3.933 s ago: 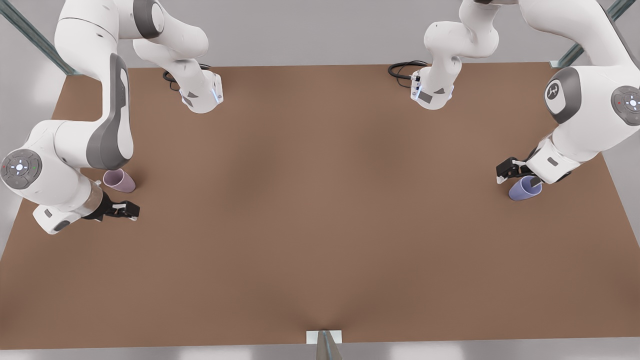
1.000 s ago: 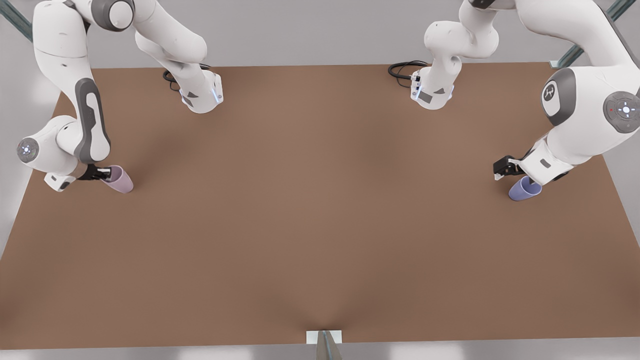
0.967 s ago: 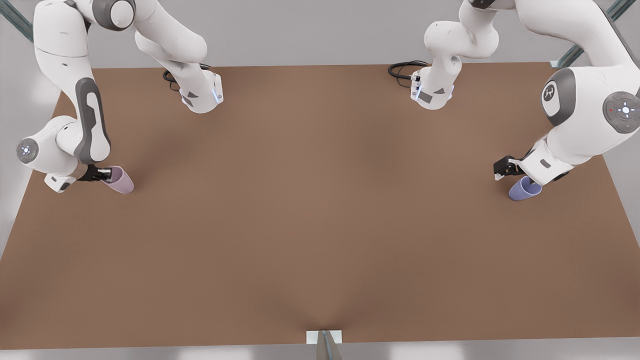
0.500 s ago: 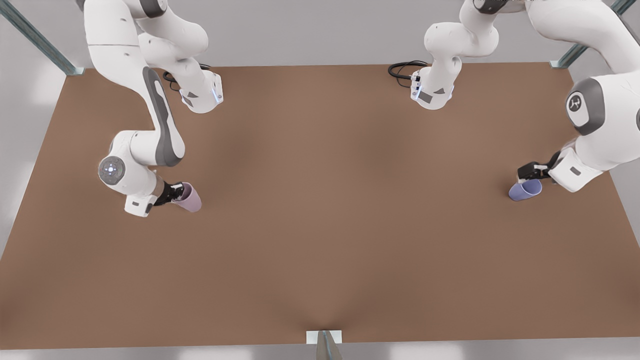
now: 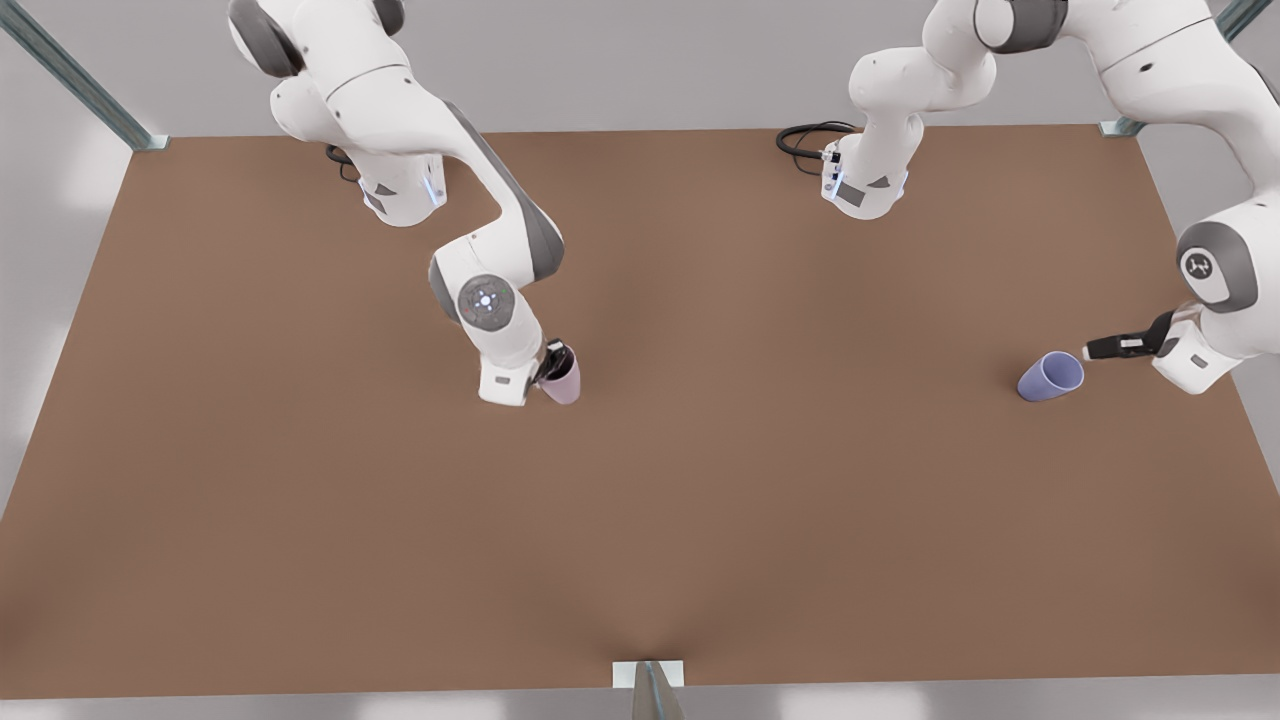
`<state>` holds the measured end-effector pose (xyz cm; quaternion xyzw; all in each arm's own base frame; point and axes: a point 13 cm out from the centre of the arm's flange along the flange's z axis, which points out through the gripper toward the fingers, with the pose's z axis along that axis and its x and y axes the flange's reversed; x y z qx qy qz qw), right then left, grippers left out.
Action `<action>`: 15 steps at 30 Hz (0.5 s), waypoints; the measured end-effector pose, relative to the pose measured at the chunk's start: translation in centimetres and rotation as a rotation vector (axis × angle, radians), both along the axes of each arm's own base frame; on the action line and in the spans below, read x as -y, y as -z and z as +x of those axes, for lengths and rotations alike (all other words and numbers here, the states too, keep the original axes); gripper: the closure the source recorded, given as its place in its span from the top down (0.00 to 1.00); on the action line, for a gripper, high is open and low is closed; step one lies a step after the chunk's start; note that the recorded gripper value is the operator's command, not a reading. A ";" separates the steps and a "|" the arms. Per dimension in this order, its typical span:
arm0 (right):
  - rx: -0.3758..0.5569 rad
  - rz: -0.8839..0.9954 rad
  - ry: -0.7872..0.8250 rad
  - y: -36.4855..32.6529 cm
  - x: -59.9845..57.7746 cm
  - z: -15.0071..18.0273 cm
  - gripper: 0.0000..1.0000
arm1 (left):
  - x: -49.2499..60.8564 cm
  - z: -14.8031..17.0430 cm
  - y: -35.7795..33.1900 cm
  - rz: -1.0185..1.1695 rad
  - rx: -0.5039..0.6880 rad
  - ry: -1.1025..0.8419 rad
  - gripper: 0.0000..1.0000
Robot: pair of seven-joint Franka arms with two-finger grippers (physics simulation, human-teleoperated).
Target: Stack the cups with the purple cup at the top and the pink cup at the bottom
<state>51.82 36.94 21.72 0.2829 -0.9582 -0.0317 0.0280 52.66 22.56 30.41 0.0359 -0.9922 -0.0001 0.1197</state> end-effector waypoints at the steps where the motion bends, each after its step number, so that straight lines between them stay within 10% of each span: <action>1: 0.001 0.002 0.002 0.1 -1.9 -0.5 0.21 | -0.4 -0.3 0.8 -0.003 -0.005 0.002 1.00; 15: -0.024 0.029 0.162 8.8 -21.1 -8.5 0.21 | -6.6 -3.8 11.9 0.007 -0.011 -0.005 1.00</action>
